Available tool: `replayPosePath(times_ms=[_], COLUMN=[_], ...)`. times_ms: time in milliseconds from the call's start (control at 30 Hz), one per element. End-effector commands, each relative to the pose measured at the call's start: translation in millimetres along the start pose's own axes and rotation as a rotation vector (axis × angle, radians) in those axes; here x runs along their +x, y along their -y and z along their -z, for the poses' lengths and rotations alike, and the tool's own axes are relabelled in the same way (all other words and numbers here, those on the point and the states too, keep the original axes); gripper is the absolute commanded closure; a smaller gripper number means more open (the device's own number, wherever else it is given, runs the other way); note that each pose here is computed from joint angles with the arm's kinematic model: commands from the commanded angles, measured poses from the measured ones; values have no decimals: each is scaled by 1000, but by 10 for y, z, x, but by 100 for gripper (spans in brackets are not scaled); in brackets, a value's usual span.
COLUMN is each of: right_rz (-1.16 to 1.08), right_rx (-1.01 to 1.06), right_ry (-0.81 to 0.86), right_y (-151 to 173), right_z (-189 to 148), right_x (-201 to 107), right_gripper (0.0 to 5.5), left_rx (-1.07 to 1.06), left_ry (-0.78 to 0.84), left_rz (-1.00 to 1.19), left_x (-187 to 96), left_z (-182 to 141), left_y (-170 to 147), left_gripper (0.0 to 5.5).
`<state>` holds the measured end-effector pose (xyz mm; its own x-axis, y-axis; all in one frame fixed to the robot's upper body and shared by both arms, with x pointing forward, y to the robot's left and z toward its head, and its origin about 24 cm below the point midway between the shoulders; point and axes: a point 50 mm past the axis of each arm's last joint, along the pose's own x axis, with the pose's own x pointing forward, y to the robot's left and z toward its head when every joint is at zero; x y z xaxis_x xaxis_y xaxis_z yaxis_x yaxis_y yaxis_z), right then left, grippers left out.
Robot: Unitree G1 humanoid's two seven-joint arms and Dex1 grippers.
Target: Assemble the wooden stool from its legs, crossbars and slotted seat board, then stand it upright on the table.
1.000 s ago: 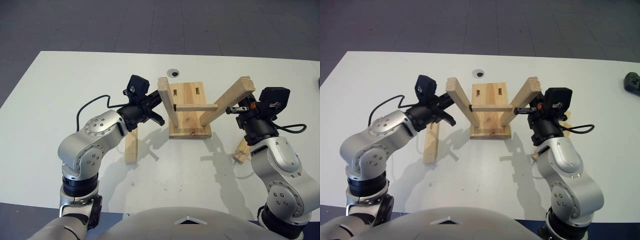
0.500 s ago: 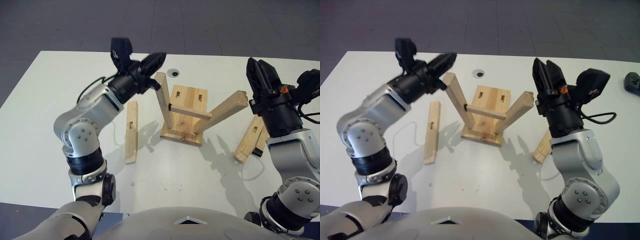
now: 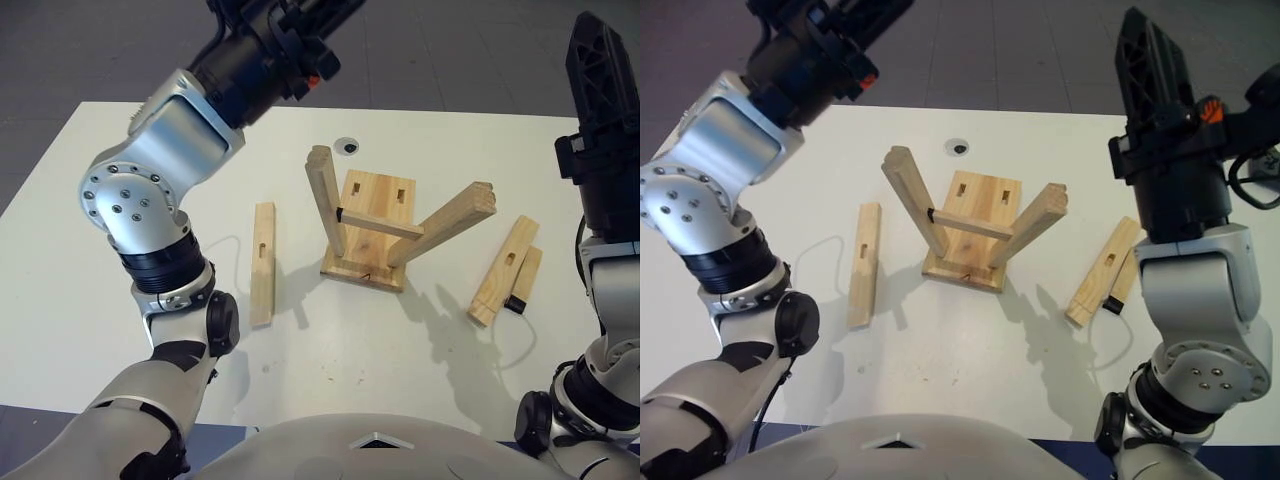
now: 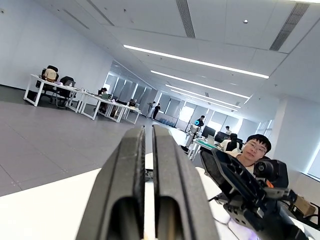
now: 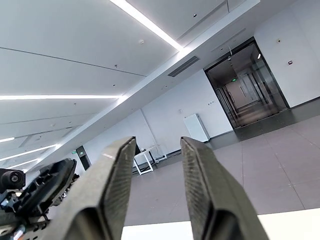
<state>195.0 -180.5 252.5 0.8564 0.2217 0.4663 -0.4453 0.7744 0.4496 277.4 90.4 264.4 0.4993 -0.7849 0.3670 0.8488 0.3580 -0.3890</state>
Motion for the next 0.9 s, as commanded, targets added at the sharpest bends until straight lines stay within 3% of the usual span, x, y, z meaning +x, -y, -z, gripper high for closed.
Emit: replayPosePath(times_ms=[33, 100, 200, 300, 467, 900], right_rz=[37, 50, 62, 70, 76, 31], right_rx=[-18, -32, -42, -48, -59, -29], right_ry=[-44, -41, -40, -52, -49, 67], right_y=[45, 61, 85, 100, 115, 22], right_z=[71, 63, 57, 78, 73, -81], right_x=[-3, 0, 10, 9, 14, 211], right_gripper=[469, 503, 548, 548, 548, 548], left_rx=[-5, -15, -41, -78, -98, -8], left_ry=[-63, -75, -185, -215, -209, 3], left_rz=[-35, -61, -151, -170, -159, -91], left_x=[-72, -85, -194, -228, -170, 86], left_z=[199, 252, 595, 811, 884, 159], left_y=[-54, -107, -227, -173, -102, -33], left_gripper=[550, 550, 550, 550, 550, 550])
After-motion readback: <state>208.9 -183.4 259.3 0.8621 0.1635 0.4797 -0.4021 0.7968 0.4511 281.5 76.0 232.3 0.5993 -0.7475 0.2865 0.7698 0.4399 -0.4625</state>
